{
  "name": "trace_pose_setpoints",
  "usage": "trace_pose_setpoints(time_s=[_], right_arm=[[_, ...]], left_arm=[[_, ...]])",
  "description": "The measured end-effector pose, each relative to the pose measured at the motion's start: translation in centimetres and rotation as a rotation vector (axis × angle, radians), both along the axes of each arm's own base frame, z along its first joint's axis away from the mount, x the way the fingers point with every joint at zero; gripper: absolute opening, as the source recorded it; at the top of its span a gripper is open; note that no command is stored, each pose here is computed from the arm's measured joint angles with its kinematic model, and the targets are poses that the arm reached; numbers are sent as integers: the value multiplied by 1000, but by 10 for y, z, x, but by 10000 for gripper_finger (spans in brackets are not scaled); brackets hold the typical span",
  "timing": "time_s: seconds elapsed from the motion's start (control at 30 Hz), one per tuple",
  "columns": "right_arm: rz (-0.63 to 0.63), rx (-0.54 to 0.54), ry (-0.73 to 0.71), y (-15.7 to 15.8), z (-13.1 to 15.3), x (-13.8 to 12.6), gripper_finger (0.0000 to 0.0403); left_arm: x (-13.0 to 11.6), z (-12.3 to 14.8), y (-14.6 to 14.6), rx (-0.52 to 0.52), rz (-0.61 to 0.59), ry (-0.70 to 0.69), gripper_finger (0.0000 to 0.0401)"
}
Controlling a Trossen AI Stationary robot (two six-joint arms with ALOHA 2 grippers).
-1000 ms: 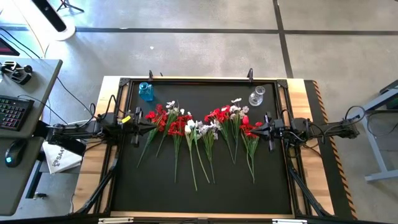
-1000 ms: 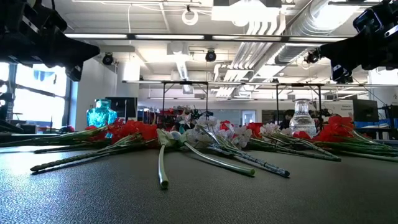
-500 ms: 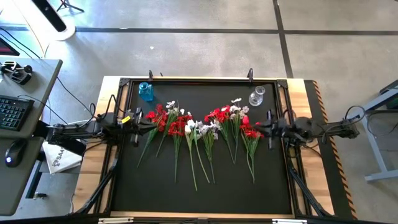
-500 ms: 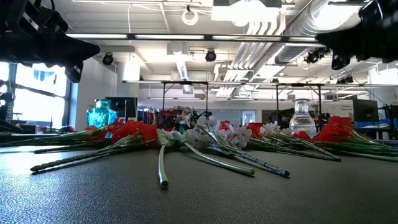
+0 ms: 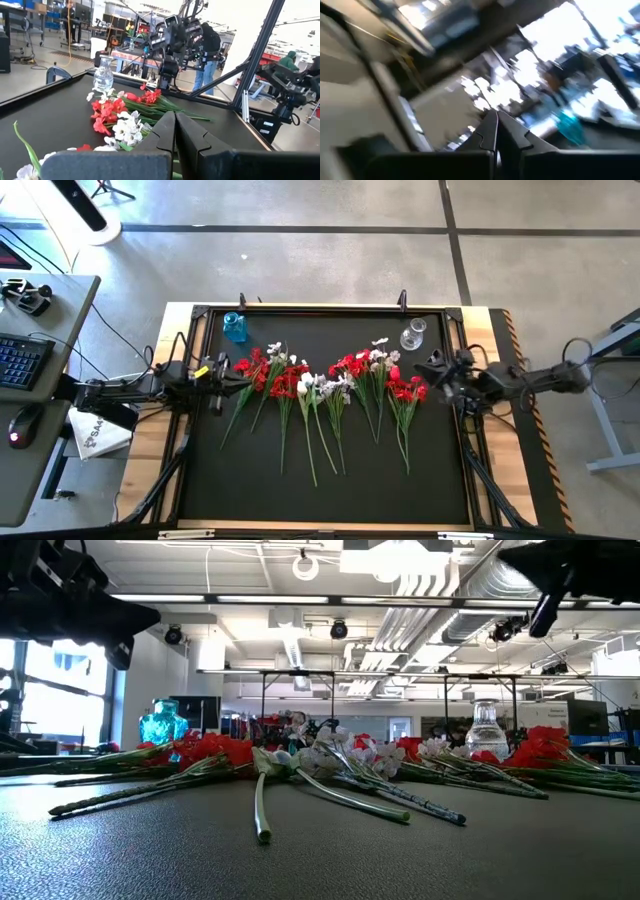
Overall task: Sort flowers into vase by color
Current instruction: Put the white orchid into the transparent vase
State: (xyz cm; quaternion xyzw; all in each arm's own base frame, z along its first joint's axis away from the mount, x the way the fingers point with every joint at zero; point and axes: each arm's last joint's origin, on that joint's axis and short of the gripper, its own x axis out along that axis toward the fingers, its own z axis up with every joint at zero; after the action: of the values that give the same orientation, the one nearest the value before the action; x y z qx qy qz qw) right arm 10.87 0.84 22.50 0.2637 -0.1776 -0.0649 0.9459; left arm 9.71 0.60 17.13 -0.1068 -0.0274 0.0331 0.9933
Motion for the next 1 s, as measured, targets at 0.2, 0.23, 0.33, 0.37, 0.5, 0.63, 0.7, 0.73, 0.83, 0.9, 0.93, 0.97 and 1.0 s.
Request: trace_pose_setpoints(time_s=[0.2,0.23,0.33,0.37,0.5,0.63,0.7,0.73,0.83,0.9,0.93,0.97,1.0], right_arm=[[-65,98,418,8,20,46,8],[-69,128,496,9,23,54,15],[-72,215,727,15,30,78,48],[-75,247,797,17,31,86,63],[-98,399,1071,25,22,114,129],[-140,516,1285,32,3,138,180],[-192,543,1374,34,-10,148,192],[-206,543,1410,35,-16,153,194],[-260,589,1528,32,-33,163,195],[-321,634,1586,28,-44,168,190],[-340,642,1605,26,-48,170,187],[-352,647,1615,23,-53,172,182],[-360,655,1621,21,-57,175,178]], left_arm=[[0,1,0,1,2,-15,0],[0,1,0,1,2,-13,0],[0,1,0,0,17,-12,0],[0,1,1,0,22,-12,0],[0,1,1,-1,24,-6,0],[0,0,1,-9,24,1,0],[0,0,1,-9,24,1,0],[0,0,1,-9,24,1,0],[0,0,1,-10,24,2,0],[0,0,1,-8,24,3,0],[0,0,1,0,25,3,0],[0,0,1,9,25,3,0],[0,0,1,14,25,2,0]])
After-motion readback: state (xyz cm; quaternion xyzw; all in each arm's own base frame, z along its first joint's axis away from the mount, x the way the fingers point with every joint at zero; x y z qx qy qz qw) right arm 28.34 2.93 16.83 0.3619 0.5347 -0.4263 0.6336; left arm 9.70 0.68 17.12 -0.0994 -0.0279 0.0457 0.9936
